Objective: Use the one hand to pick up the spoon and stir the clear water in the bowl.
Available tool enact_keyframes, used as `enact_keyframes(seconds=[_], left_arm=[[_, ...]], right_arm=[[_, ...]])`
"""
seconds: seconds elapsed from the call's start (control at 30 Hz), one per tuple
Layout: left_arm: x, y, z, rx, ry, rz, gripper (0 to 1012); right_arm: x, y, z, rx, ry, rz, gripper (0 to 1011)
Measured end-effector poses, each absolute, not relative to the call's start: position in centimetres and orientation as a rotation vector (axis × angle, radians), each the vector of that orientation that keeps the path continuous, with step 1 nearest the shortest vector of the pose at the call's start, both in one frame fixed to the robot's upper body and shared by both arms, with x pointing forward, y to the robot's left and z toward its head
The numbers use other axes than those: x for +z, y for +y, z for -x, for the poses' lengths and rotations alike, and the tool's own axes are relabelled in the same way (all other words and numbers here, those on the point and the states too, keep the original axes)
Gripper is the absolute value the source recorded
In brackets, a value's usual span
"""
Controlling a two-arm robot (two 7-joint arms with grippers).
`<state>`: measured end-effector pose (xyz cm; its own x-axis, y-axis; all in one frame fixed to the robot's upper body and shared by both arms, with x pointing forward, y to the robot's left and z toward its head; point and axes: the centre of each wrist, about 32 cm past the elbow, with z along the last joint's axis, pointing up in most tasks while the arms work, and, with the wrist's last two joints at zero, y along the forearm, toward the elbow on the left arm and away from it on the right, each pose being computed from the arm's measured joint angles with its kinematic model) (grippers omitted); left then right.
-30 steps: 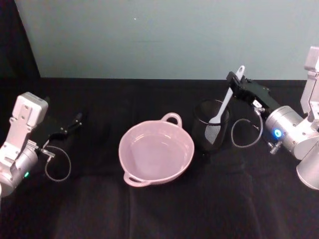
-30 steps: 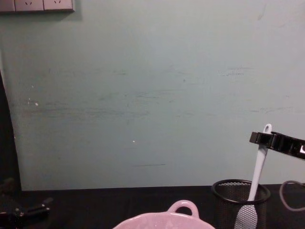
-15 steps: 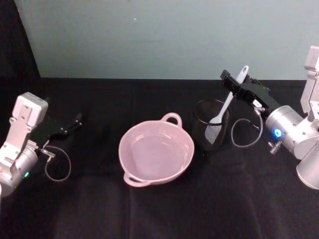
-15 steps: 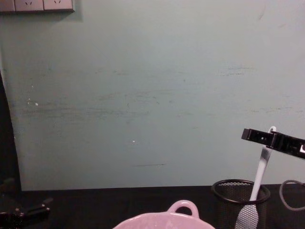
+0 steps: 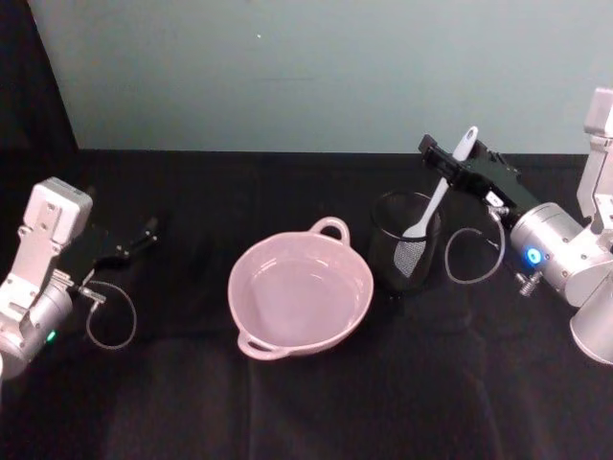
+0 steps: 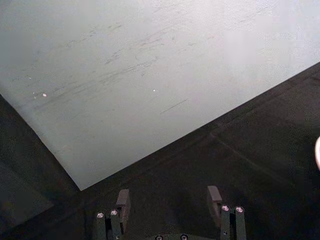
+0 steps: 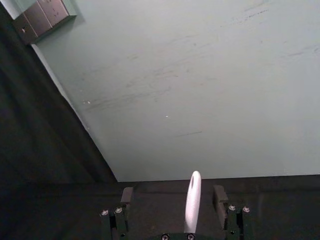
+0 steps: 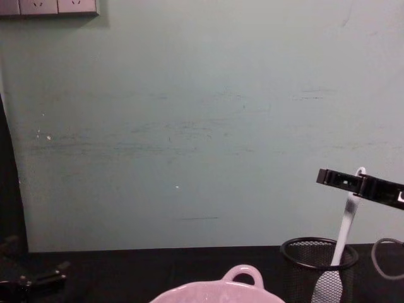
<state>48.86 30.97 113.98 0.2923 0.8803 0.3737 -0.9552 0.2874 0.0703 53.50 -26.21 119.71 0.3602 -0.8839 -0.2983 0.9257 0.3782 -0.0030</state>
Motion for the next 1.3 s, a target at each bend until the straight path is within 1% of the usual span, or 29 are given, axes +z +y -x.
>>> enact_keyframes(seconds=[0.37,0.43,0.8,0.9,1.13,1.3], left_arm=[[114.0,31.0,-48.9,1.248,-0.285,-0.304,1011],[114.0,31.0,-48.9,1.248,-0.285,-0.304,1011],[114.0,31.0,-48.9,1.248,-0.285,-0.304,1011],[114.0,31.0,-48.9,1.248,-0.285,-0.304,1011],[114.0,31.0,-48.9,1.248,-0.285,-0.304,1011],[114.0,31.0,-48.9,1.248,-0.285,-0.304,1011]], right_arm=[[119.5,-26.9,-52.3,-1.188,0.185,-0.124,1002],[119.3,-27.4,-51.6,-1.183,0.145,-0.106,1002],[118.8,-29.4,-50.0,-1.198,0.003,-0.033,1002],[118.5,-30.1,-49.7,-1.247,-0.048,-0.015,1002],[117.6,-31.1,-49.8,-1.335,-0.071,0.011,1002],[116.5,-31.4,-50.5,-1.382,-0.076,0.044,1002]])
